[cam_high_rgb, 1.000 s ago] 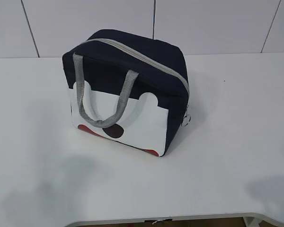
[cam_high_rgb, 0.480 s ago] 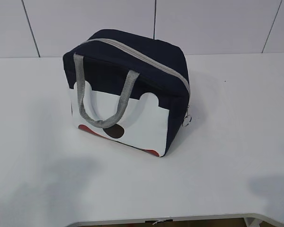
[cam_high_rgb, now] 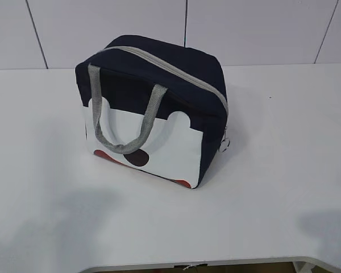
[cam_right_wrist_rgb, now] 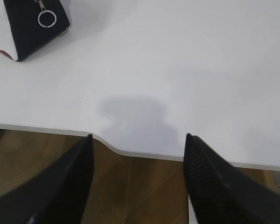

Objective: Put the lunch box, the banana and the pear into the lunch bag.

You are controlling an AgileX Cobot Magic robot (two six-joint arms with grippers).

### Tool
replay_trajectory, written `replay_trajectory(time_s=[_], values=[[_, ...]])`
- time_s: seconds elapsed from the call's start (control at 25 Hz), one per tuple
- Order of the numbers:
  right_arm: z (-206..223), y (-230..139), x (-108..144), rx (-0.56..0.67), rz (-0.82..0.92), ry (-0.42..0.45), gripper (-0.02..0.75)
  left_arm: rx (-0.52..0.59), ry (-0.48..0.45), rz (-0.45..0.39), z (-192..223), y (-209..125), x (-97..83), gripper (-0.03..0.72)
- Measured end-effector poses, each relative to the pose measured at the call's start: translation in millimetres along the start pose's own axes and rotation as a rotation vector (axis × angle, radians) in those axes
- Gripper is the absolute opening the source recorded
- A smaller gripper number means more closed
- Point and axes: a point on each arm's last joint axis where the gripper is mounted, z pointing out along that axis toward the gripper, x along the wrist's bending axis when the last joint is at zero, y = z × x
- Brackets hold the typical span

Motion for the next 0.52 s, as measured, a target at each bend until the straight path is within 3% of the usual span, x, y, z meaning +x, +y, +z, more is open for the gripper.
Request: replay_trajectory(time_s=[0.52], values=[[0.0, 0.0, 0.0, 0.0, 0.002, 0.0, 0.498, 0.0, 0.0, 0.0, 0.0, 0.0, 0.0, 0.358]])
